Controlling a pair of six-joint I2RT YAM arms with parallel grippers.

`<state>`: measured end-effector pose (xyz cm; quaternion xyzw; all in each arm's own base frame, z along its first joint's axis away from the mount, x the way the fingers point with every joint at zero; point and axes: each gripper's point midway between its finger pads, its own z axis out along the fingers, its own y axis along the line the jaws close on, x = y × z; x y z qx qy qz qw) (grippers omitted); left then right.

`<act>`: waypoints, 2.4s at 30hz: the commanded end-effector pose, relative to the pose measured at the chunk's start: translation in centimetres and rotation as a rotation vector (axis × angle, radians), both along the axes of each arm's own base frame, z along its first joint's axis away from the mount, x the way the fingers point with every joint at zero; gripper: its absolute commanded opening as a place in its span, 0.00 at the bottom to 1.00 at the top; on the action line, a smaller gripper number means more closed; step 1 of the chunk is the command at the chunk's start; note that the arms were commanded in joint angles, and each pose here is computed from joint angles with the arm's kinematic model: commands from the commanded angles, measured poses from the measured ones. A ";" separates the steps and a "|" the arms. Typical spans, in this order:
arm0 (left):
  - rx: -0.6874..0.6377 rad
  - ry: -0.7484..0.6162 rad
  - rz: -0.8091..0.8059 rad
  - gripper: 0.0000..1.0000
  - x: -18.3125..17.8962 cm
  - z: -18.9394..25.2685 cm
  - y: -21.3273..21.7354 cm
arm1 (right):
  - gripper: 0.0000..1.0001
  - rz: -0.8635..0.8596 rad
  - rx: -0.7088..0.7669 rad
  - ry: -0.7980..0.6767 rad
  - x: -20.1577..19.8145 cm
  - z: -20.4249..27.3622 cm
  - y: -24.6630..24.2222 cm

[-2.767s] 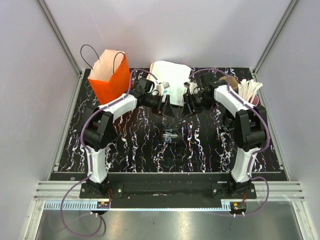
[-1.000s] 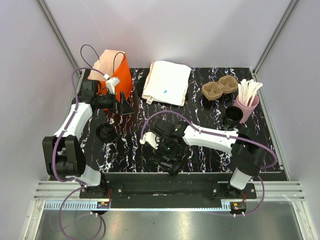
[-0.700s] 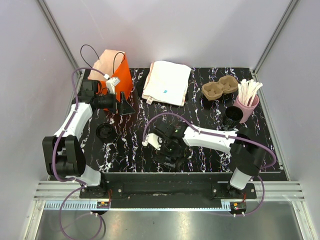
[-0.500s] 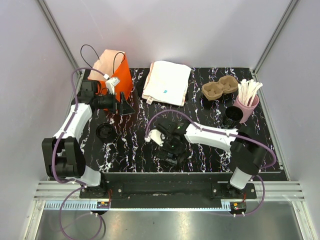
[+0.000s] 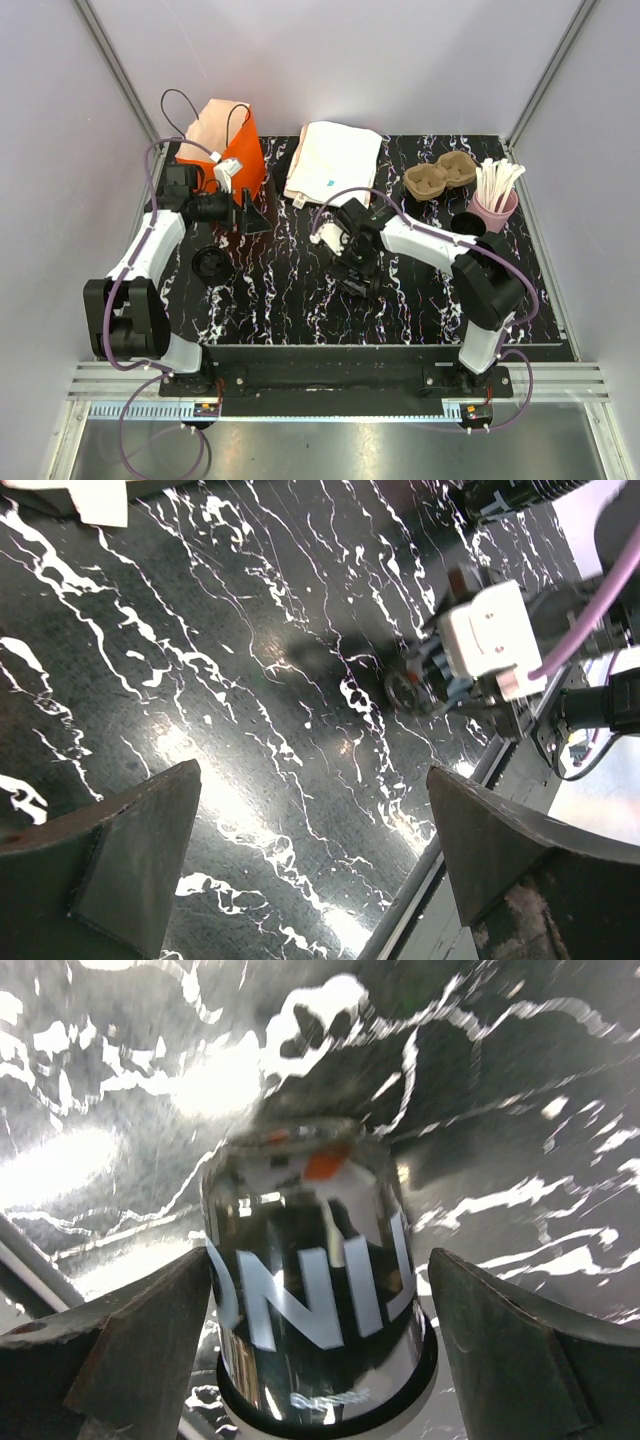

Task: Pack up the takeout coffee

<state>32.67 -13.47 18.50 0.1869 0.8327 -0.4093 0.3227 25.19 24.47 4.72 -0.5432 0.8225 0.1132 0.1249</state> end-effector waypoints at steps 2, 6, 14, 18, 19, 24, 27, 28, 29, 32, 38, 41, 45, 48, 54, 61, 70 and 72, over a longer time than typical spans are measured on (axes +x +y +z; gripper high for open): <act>-0.014 -0.066 -0.040 0.99 -0.2 1.0 -0.6 | 0.93 0.012 0.091 -0.032 3.0 1.6 2.1; -0.008 -0.067 -0.087 0.99 -0.9 0.6 -1.9 | 0.94 0.008 0.156 -0.046 4.0 3.5 3.0; 0.085 -0.096 -0.203 0.99 -1.7 -0.6 -5.9 | 0.98 -0.076 0.412 -0.069 6.2 11.0 2.1; 0.157 -0.151 -0.239 0.99 -0.6 -0.7 -8.5 | 0.97 -0.171 0.513 -0.056 8.2 12.5 -0.7; 0.162 -0.145 -0.269 0.99 -0.6 -1.1 -9.8 | 0.97 -0.175 0.542 -0.048 8.3 13.0 -1.1; 0.182 -0.191 -0.321 0.99 1.2 -0.2 -14.1 | 0.96 -0.286 0.609 -0.032 9.5 13.5 -4.9; 0.179 -0.190 -0.353 0.99 1.8 -0.4 -16.7 | 0.93 -0.307 0.626 -0.010 9.3 13.0 -5.7; 0.176 -0.165 -0.372 0.99 1.8 -1.3 -17.6 | 0.92 -0.303 0.626 -0.024 9.3 13.1 -6.0; 0.167 -0.158 -0.381 0.99 1.9 -1.4 -18.0 | 0.92 -0.289 0.617 -0.029 9.0 12.5 -6.2; 0.137 -0.145 -0.409 0.99 2.5 -1.6 -19.4 | 0.92 -0.245 0.592 -0.085 9.1 12.1 -6.7; 0.128 -0.152 -0.467 0.99 2.6 -2.5 -21.5 | 0.91 -0.174 0.572 -0.140 9.7 11.9 -7.2; 0.171 -0.179 -0.468 0.99 3.1 -3.5 -21.9 | 0.90 -0.171 0.595 -0.141 10.4 12.3 -7.2; 0.227 -0.214 -0.427 0.99 5.0 -5.0 -21.9 | 0.89 -0.188 0.621 -0.134 11.7 12.5 -7.6; 0.283 -0.262 -0.373 0.99 7.0 -5.7 -21.8 | 0.88 -0.193 0.643 -0.119 12.2 12.6 -7.5; 0.383 -0.347 -0.281 0.99 10.1 -5.3 -20.8 | 0.88 -0.202 0.660 -0.111 12.4 12.8 -7.6; 0.467 -0.444 -0.202 0.99 12.7 -4.7 -19.6 | 0.88 -0.208 0.683 -0.095 12.4 13.0 -7.6; 0.445 -0.411 -0.347 0.99 11.6 -7.5 -20.9 | 0.84 -0.281 0.763 0.072 13.7 11.5 -6.6; 0.428 -0.392 -0.382 0.99 11.0 -8.2 -21.2 | 0.82 -0.290 0.796 0.138 13.9 10.8 -6.2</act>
